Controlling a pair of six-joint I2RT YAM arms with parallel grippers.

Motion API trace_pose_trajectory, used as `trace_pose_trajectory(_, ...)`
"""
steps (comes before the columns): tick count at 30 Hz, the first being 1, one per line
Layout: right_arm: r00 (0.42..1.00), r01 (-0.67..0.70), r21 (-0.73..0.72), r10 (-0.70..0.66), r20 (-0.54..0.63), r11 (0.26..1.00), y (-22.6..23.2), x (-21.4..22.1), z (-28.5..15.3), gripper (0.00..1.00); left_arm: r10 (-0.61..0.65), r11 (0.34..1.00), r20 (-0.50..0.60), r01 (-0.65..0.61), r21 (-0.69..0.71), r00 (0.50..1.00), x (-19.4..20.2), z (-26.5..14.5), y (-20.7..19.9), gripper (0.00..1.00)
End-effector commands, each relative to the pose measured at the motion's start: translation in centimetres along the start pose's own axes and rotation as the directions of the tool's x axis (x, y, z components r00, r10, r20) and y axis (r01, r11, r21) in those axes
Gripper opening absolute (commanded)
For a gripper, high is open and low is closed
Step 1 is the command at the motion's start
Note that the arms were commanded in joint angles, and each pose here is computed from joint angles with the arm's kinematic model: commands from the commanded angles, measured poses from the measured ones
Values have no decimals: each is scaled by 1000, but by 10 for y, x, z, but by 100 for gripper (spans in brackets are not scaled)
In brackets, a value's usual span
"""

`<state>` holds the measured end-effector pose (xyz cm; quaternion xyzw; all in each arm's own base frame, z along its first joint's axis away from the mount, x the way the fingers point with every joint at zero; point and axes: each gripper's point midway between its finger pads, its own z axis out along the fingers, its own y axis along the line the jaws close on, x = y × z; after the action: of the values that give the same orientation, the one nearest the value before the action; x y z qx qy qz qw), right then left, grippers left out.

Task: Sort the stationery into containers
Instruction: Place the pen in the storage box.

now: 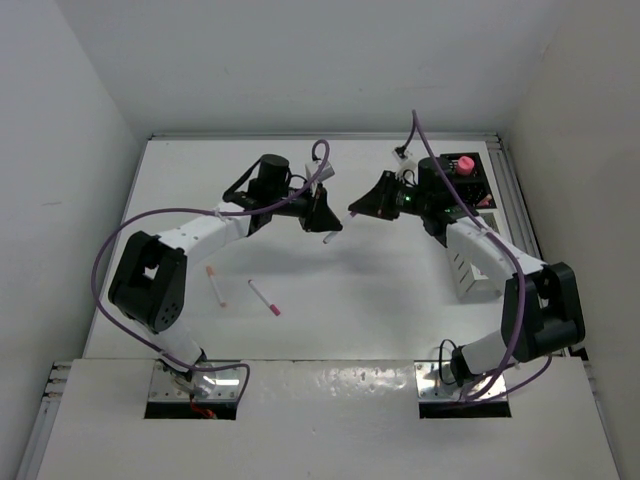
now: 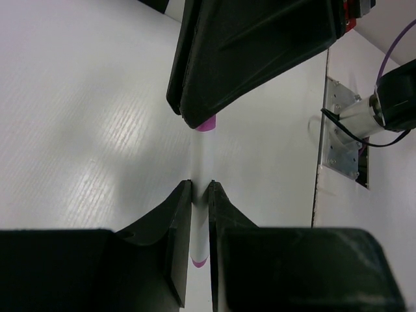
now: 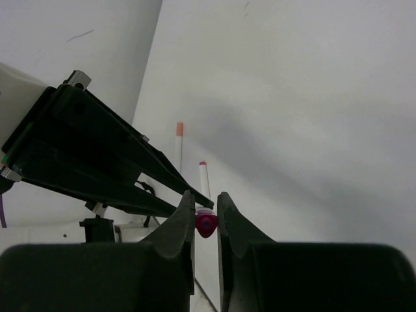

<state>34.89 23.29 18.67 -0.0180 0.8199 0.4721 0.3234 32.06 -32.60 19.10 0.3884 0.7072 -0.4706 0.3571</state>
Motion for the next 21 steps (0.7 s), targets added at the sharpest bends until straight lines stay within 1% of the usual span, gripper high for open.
trace_pose_trajectory(1, 996, 69, -35, -67, 60, 997, 18, -21, -1, 3, 74, 997, 50, -75, 19, 996, -30, 0, -9, 12)
trace_pose_trajectory(2, 995, 81, -32, -78, 63, 996, 18, -22, -3, 1, 84, 996, 47, -84, 3, 995, -30, -1, -6, 26)
trace_pose_trajectory(3, 993, 91, -25, -89, 71, 996, 19, -25, -8, 0, 58, 998, 19, -58, -19, 998, -24, -4, -4, 53)
trace_pose_trajectory(4, 992, 100, -13, -99, 77, 995, 15, -27, -11, 0, 61, 994, 16, -59, -88, 998, -26, -8, 8, 64)
trace_pose_trajectory(5, 990, 98, 9, -99, 105, 995, 8, -37, -20, 0, 73, 990, 19, -70, -119, 997, -28, -14, 11, 99)
trace_pose_trajectory(6, 984, 117, 29, -119, 129, 993, 4, -45, -29, 0, 61, 986, 13, -58, -156, 998, -27, -21, 20, 100)
trace_pose_trajectory(8, 972, 124, 102, -142, 187, 987, -16, -67, -50, 0, 72, 965, 19, -65, -255, 997, -33, -38, 37, 100)
trace_pose_trajectory(9, 958, 164, 143, -192, 214, 976, -21, -78, -61, 0, 71, 948, 25, -60, -312, 997, -36, -48, 50, 100)
trace_pose_trajectory(10, 946, 155, 202, -205, 253, 967, -38, -92, -78, 0, 82, 913, 19, -67, -402, 996, -39, -59, 66, 100)
trace_pose_trajectory(12, 917, 184, 323, -280, 284, 929, -58, -114, -105, 0, 90, 876, 13, -73, -477, 996, -46, -73, 77, 100)
trace_pose_trajectory(13, 902, 173, 386, -303, 306, 906, -73, -126, -123, 0, 119, 849, -3, -103, -517, 993, -50, -81, 84, 100)
trace_pose_trajectory(14, 876, 191, 459, -362, 320, 868, -84, -143, -146, 0, 118, 823, -15, -106, -558, 993, -51, -88, 90, 100)
trace_pose_trajectory(15, 857, 202, 493, -396, 329, 846, -85, -156, -159, 0, 121, 813, -25, -113, -571, 992, -51, -90, 92, 100)
trace_pose_trajectory(16, 851, 188, 533, -408, 330, 825, -93, -161, -171, 0, 114, 806, -36, -114, -581, 993, -48, -91, 93, 100)
trace_pose_trajectory(17, 835, 169, 593, -434, 339, 788, -106, -171, -192, 0, 105, 787, -45, -110, -608, 993, -45, -94, 97, 100)
trace_pose_trajectory(20, 809, 126, 666, -465, 360, 735, -124, -189, -226, 0, 77, 792, -69, -103, -601, 995, -32, -91, 97, 100)
trace_pose_trajectory(21, 808, 119, 676, -466, 360, 728, -130, -194, -230, 0, 68, 797, -76, -100, -596, 995, -28, -89, 97, 100)
